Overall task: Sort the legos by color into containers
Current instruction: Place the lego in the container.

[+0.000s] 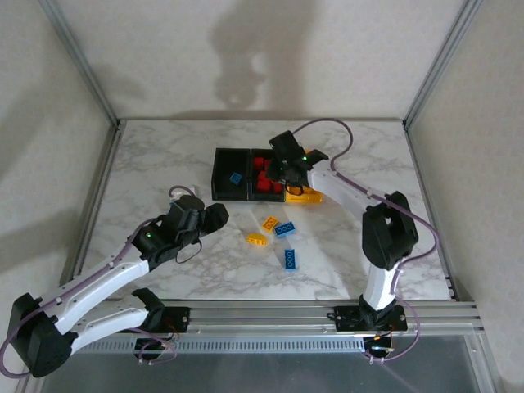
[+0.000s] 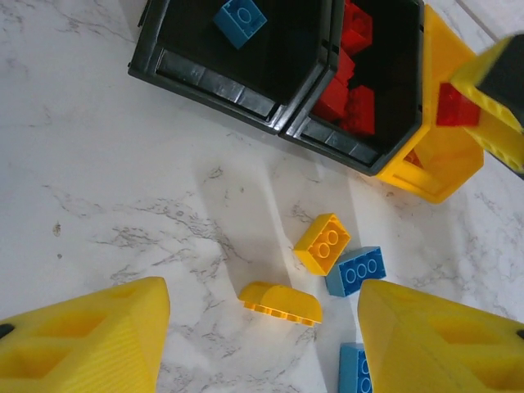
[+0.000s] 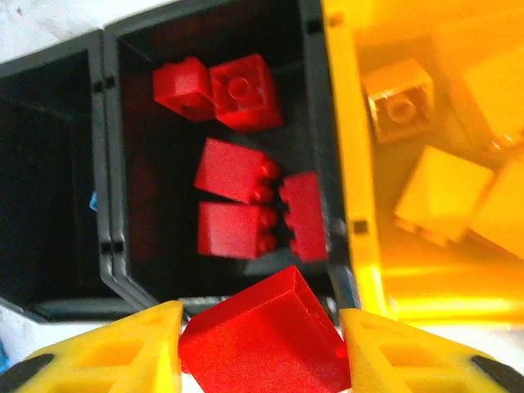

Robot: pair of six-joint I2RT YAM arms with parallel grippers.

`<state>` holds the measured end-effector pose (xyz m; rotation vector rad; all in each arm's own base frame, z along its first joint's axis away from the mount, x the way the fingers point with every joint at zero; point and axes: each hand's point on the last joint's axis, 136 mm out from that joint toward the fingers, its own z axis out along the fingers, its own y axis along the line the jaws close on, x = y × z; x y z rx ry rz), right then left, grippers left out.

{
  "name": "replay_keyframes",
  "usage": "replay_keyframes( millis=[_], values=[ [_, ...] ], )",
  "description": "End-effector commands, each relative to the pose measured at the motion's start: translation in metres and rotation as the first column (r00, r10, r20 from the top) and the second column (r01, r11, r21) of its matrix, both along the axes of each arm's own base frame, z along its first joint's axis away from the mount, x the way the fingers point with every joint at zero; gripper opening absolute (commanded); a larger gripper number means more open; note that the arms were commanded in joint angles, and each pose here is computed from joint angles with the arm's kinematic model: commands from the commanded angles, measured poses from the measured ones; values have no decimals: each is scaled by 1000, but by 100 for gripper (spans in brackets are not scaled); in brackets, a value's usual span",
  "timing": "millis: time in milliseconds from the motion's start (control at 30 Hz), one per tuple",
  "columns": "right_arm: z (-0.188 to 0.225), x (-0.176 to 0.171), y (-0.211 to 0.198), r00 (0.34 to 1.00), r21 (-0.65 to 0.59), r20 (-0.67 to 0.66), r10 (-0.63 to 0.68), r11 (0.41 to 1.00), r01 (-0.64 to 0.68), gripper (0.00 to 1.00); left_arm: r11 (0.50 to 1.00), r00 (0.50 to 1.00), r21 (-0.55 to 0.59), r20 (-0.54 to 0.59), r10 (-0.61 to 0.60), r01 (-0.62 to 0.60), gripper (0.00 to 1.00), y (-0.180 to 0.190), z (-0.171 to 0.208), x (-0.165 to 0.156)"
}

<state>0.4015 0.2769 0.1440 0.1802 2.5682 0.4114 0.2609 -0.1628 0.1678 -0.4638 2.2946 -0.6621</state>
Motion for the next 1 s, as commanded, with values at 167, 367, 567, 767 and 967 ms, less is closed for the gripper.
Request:
replay_keyframes(
  millis=[167,367,567,767,967],
  values=[
    [-18,42,28,999,-18,-20,39,999,-40,46,1000,1000,2,-24,6,-6,62,9,-4,-5],
    [-32,69,38,999,-15,-36,32,999,-33,46,1000,999,7,-28,17,-17,62,14,-4,-5],
    [-41,83,44,999,-16,-46,26,1000,-27,48,1000,999,11,-32,25,-25,62,18,-4,-4],
    [-44,86,44,999,-8,-49,23,1000,-24,51,1000,999,13,-35,28,-27,62,20,-4,-5],
    [-35,86,44,999,6,-31,28,1000,-28,56,999,999,10,-36,33,-33,62,21,-4,-5]
  ],
)
